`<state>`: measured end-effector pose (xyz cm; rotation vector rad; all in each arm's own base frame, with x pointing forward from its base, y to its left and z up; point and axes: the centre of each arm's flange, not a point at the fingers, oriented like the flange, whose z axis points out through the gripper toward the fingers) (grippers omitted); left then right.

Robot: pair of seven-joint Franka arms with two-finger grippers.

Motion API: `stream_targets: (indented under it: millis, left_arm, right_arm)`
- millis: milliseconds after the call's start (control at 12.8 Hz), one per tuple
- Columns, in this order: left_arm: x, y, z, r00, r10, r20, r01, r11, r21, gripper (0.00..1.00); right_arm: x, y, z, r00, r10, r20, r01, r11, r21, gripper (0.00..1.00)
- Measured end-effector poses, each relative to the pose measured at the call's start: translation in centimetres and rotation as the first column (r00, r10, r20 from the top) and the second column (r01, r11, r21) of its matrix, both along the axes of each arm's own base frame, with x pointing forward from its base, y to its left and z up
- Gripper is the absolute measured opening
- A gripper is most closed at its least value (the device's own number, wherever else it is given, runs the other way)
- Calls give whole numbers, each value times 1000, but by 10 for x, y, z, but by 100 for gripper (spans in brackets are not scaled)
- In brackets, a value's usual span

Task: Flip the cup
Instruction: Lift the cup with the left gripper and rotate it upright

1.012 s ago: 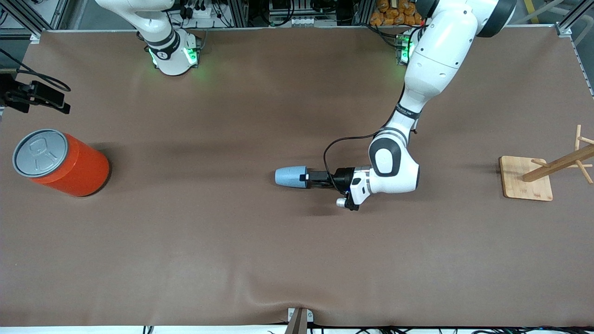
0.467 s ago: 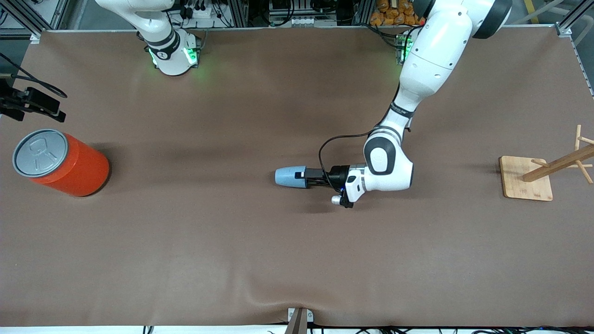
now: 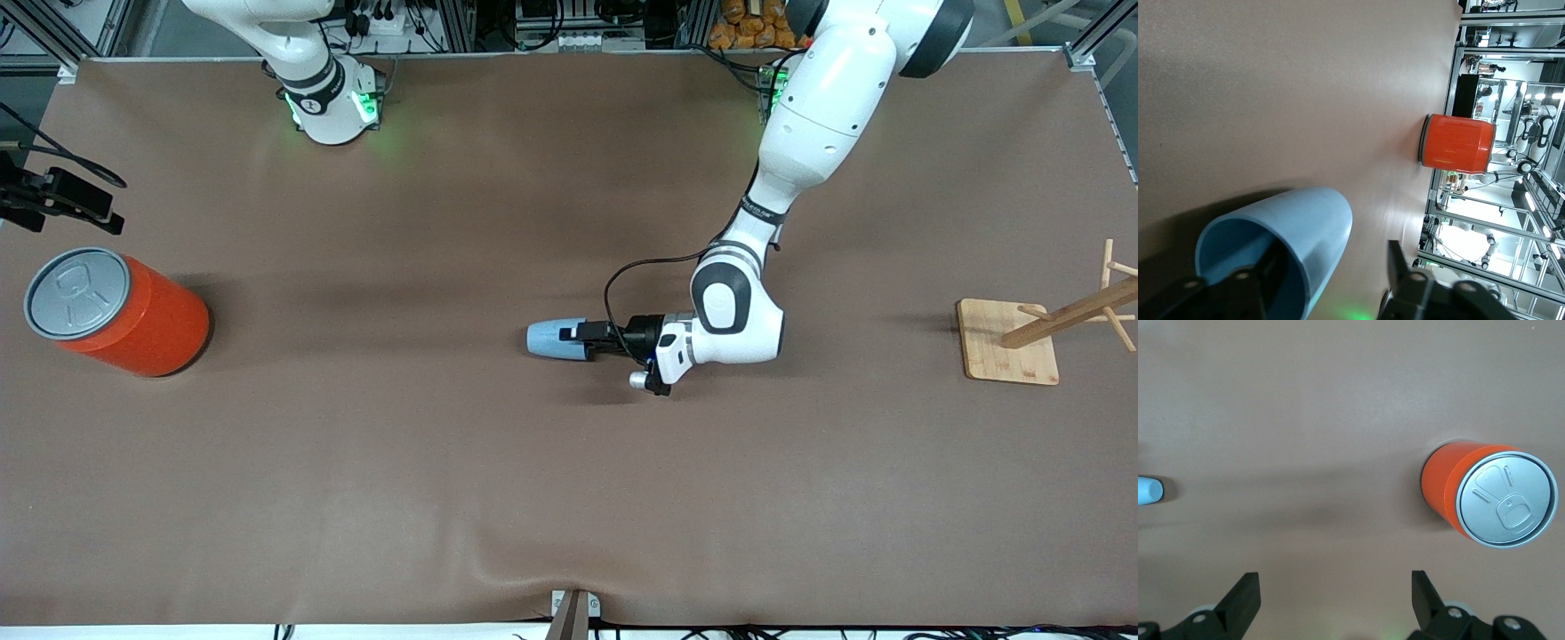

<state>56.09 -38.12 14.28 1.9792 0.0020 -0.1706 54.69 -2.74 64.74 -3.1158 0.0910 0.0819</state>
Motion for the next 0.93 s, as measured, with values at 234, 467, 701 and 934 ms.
stream_targets:
  millis: [234,467,701,934]
  left_arm:
    - [0,0,0,1000,-4,11,4,1000,-1,29]
    - [5,0,5,1000,-1,14,1,1000,-22,6]
    - [12,5,9,1000,9,9,-8,999,-33,6]
    - [31,12,47,998,24,-51,-28,995,-91,5]
  right_arm:
    - [0,-1,0,1000,-3,3,3,1000,0,100]
    - [0,-2,0,1000,-4,4,4,1000,0,100]
    - [1,-2,1,1000,-4,10,4,1000,-1,100]
    - [2,-2,1,1000,-5,14,5,1000,-1,100]
